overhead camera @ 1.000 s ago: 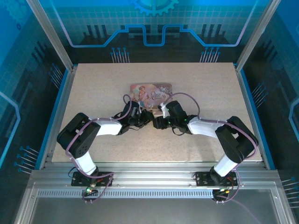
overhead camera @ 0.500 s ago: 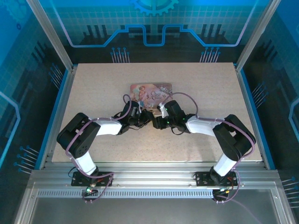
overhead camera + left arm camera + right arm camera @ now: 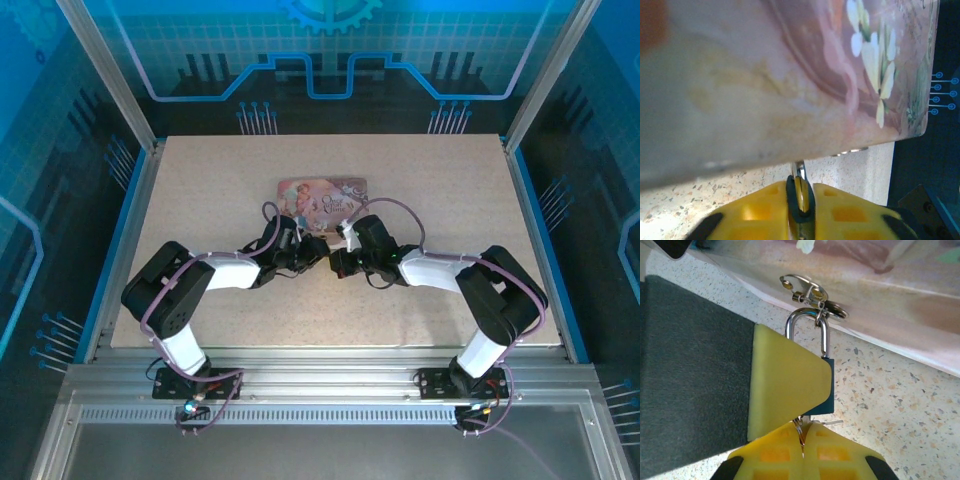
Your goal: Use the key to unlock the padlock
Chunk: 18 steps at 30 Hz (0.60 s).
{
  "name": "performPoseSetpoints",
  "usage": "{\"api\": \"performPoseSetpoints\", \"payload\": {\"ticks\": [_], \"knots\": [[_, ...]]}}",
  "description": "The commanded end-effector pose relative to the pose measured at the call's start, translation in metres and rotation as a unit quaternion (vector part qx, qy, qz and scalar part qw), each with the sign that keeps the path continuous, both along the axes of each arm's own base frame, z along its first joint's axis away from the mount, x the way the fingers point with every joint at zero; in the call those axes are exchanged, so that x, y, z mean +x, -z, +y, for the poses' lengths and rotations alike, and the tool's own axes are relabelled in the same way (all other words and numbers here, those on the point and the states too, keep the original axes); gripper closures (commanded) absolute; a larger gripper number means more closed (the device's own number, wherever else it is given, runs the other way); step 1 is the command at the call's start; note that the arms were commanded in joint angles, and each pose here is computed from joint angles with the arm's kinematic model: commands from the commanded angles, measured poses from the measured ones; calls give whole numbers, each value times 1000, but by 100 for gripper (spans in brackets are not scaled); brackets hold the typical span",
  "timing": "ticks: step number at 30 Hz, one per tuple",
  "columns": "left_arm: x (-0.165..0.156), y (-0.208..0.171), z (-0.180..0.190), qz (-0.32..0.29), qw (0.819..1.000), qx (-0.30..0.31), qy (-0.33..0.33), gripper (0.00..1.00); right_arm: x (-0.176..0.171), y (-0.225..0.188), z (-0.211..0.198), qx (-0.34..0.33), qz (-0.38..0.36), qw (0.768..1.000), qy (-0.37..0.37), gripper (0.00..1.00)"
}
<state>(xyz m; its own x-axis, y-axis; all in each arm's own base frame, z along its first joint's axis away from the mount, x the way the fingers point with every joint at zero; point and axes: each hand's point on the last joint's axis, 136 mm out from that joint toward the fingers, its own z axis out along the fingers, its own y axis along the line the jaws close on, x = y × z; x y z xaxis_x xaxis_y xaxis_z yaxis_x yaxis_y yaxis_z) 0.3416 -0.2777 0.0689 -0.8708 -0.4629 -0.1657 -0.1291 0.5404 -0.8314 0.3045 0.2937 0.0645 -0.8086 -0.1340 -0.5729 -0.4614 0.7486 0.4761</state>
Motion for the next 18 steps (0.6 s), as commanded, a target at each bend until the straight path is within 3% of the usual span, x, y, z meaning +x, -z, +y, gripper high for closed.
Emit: {"api": "performPoseSetpoints", "payload": {"ticks": [1, 5, 18], "knots": [[-13, 0, -2, 23, 1000, -18, 7, 73, 1, 2, 7, 2, -11, 1000, -26, 100], [-16, 12, 17, 31, 999, -6, -32, 63, -5, 16, 4, -27, -2, 999, -47, 100], [-17, 17, 39, 29, 998, 15, -58, 60, -3, 21, 5, -49, -6, 997, -63, 99]]}}
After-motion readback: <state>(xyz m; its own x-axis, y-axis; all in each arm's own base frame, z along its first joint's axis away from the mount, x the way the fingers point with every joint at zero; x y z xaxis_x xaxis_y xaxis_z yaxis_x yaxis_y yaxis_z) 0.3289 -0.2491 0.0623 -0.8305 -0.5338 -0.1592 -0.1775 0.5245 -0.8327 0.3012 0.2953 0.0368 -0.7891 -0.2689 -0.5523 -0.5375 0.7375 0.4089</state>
